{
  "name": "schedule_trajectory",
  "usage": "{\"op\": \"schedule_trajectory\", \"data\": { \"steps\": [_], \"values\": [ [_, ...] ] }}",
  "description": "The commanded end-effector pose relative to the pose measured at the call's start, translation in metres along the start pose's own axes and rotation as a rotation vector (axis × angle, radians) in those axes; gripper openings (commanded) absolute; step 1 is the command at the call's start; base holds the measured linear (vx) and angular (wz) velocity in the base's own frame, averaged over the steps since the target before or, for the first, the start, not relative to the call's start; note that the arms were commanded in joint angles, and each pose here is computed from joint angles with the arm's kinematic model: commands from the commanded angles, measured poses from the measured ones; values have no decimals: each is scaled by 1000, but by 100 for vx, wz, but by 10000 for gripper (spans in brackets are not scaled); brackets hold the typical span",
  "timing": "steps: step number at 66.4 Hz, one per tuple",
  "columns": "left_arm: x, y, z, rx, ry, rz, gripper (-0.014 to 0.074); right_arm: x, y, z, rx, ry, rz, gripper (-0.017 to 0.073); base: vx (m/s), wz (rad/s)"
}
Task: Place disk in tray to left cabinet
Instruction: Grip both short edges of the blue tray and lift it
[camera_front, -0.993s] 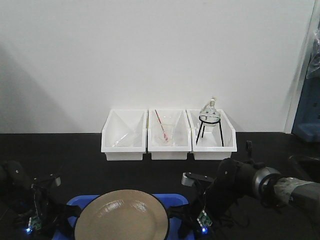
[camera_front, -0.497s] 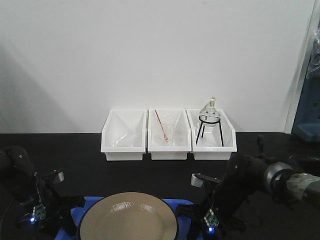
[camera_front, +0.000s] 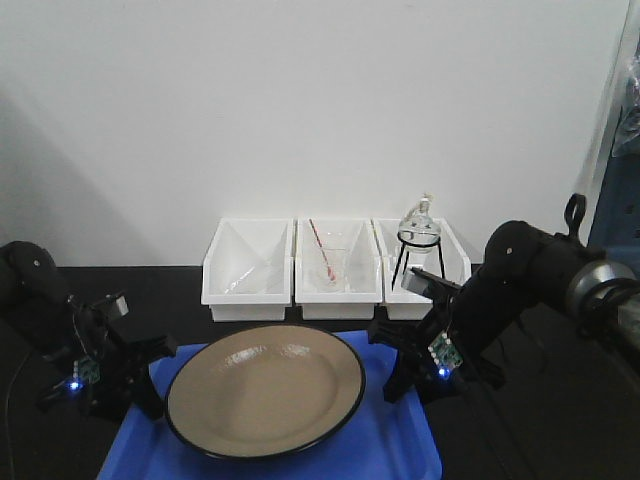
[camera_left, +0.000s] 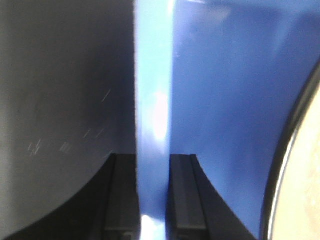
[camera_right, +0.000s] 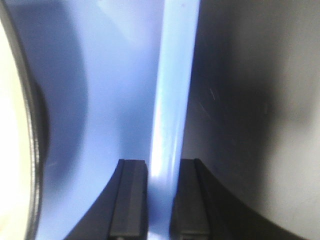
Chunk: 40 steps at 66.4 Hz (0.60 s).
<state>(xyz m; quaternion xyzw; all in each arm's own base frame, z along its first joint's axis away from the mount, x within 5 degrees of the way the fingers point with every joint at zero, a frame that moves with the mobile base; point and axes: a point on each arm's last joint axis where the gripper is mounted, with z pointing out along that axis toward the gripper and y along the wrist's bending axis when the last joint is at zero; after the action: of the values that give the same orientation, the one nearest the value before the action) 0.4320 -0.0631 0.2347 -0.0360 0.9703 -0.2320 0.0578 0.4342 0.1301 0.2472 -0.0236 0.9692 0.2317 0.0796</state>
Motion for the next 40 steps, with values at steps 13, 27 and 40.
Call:
{"op": "schedule_trajectory", "data": {
  "steps": [13, 27, 40],
  "values": [
    [10, -60, -75, 207, -143, -20, -1, -5, 43, -77, -159, -133, -4, -5, 0, 0],
    [15, -69, -93, 236, -177, -47, -1, -8, 53, -90, -219, -166, 12, -5, 0, 0],
    [15, -78, -114, 288, -224, -63, -1, -7, 55, -90, -236, -162, 29, -5, 0, 0]
  ]
}}
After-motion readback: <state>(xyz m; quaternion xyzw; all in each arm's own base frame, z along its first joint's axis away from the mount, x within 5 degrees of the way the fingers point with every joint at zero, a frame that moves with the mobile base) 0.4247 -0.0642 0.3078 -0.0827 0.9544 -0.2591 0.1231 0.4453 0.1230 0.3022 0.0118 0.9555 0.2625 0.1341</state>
